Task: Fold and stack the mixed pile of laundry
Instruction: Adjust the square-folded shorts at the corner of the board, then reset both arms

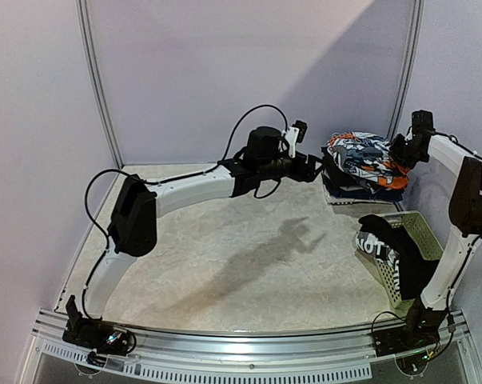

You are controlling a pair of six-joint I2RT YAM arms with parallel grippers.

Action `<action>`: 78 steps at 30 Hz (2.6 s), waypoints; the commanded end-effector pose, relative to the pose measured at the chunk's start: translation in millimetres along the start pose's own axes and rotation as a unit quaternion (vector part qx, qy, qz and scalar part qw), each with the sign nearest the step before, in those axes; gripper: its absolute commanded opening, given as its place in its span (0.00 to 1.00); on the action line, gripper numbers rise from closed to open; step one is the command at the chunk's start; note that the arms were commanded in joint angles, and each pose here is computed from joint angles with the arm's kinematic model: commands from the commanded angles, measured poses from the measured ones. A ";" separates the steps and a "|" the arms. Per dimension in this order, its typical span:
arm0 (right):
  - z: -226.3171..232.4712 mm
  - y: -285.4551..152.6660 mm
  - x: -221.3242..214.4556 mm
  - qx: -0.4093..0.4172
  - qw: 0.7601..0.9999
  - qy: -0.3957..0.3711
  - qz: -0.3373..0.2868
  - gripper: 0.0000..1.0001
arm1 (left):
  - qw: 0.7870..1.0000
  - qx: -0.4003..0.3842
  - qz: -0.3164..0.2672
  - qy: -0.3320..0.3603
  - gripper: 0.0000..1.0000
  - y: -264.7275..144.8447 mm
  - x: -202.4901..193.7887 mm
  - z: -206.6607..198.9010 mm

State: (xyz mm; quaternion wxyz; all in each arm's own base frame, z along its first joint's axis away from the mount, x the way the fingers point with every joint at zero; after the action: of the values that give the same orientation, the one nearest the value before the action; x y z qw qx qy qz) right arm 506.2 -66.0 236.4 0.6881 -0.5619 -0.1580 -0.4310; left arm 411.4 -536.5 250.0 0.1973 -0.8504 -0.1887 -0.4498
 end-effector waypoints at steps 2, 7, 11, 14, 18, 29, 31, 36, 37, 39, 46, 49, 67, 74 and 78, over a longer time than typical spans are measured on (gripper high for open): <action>-25.8 -16.5 -21.4 -0.039 0.999 0.007 0.006 0.26 | 0.997 -0.066 -0.020 -0.021 0.82 19.3 6.6 -5.1; -27.7 -14.9 -28.3 -0.023 1.000 0.009 0.003 0.26 | 0.993 -0.104 -0.041 -0.047 0.81 29.9 4.4 -2.6; -29.9 1.2 -32.6 -0.005 1.000 0.018 0.009 0.26 | 0.993 -0.104 -0.035 -0.053 0.81 29.8 -2.4 1.4; -24.9 5.6 -31.1 0.013 1.000 0.021 0.010 0.27 | 0.994 -0.095 -0.028 -0.052 0.80 24.7 -5.9 6.3; -14.8 -10.8 -17.9 0.030 0.999 0.010 -0.005 0.28 | 0.995 -0.086 -0.028 -0.049 0.79 12.3 -1.0 9.0; 61.4 -88.7 -2.2 0.074 0.993 -0.075 -0.054 0.44 | 0.999 -0.027 -0.038 -0.003 0.79 -50.7 10.6 6.6; 74.2 -101.8 -6.8 0.080 0.991 -0.089 -0.055 0.46 | 0.999 -0.014 -0.035 0.004 0.79 -64.1 8.5 7.3; 106.2 -127.3 -38.8 0.096 0.986 -0.134 -0.038 0.51 | 0.999 0.026 -0.023 0.017 0.80 -99.1 -2.6 14.4; 108.8 -129.7 -47.0 0.096 0.985 -0.142 -0.032 0.51 | 0.999 0.033 -0.020 0.019 0.80 -104.7 -5.3 16.5; 109.5 -137.6 -63.1 0.094 0.984 -0.152 -0.022 0.52 | 0.999 0.046 -0.010 0.022 0.80 -116.1 -12.9 20.5; 107.1 -164.2 -112.3 0.071 0.979 -0.189 0.010 0.53 | 0.997 0.077 0.025 0.019 0.81 -149.5 -43.2 33.0; 106.8 -173.9 -129.7 0.067 0.977 -0.203 0.021 0.55 | 0.995 0.089 0.038 0.016 0.81 -163.3 -59.5 40.7; 108.7 -205.1 -203.1 0.177 0.961 -0.210 -0.022 0.99 | 0.969 0.235 0.070 0.030 1.00 -272.5 -119.0 85.7; 96.1 -231.8 -198.9 0.227 0.952 -0.160 -0.131 0.99 | 0.950 0.306 0.056 0.034 1.00 -327.3 -117.3 93.9; 78.6 -242.0 -205.3 0.238 0.944 -0.132 -0.185 0.99 | 0.931 0.358 0.054 0.041 0.99 -363.5 -114.7 99.1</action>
State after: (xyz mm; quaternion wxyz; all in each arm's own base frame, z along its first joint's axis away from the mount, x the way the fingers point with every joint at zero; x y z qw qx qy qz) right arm 229.0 100.8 263.1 0.7035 -0.4367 -0.4286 -0.3616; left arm 248.2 -232.3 170.9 0.4508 -0.7528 -0.2656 -0.3994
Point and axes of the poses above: each gripper's point midway between its finger pads, its own y axis out along the fingers, its own z axis along the line the jaws close on, x = y × z, the point moved 4 cm from there along -y, back along the fingers, and after that the axes turned 14 degrees about -y, right-handed, at the moved point
